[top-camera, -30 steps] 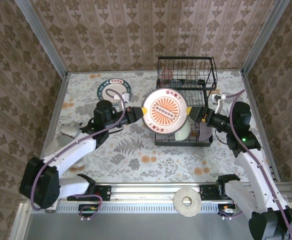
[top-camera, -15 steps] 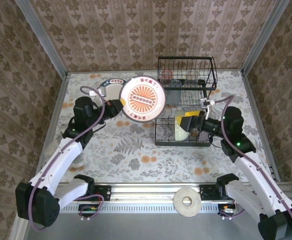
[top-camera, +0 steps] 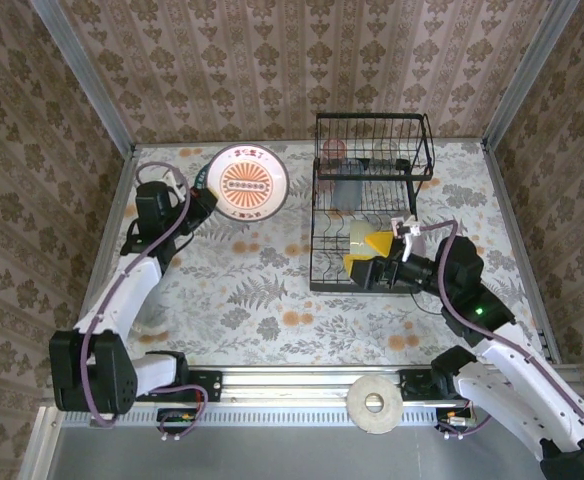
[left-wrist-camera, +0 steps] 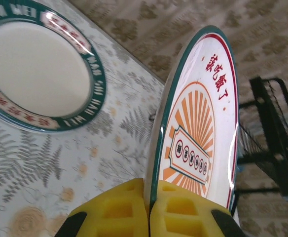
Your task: Unload the mixed dishes from the dish rack
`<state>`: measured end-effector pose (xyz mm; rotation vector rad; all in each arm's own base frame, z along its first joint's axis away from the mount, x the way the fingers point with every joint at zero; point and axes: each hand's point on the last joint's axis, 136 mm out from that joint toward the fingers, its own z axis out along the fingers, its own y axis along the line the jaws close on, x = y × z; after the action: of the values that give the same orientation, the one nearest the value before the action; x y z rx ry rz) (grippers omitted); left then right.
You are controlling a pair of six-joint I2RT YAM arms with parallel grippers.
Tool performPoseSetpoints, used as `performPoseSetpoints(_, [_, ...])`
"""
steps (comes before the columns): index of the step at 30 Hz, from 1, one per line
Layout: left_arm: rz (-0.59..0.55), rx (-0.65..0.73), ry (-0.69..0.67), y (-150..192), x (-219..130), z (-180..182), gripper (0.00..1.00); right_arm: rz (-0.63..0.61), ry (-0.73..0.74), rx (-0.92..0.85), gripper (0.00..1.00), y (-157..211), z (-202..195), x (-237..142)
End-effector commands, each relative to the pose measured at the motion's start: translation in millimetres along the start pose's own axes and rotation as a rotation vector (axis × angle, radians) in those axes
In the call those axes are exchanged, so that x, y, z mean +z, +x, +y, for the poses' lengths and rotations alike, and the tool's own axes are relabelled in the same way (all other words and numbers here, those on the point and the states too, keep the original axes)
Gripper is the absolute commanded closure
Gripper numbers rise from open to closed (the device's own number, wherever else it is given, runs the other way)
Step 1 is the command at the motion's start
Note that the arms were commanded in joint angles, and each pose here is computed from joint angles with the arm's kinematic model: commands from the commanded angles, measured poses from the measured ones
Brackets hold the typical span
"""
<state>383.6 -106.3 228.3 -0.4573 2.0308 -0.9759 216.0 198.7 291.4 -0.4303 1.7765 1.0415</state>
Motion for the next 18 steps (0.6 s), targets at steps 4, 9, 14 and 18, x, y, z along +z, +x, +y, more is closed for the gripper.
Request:
performPoseSetpoints(4, [-0.147,-0.033,0.021,-60,9,7,1.00,0.044,0.065,-0.073,0.00,12,-4,7])
performPoseSetpoints(9, [-0.132,-0.068,-0.027,-72,30,36,1.00,0.070,0.100,-0.088,0.00,18,-6,12])
performPoseSetpoints(14, [-0.104,-0.087,-0.024,-82,57,49,1.00,0.097,0.098,-0.118,0.00,25,-2,19])
performPoseSetpoints(18, [-0.085,-0.123,-0.030,-85,80,63,1.00,0.113,0.075,-0.144,0.00,30,5,24])
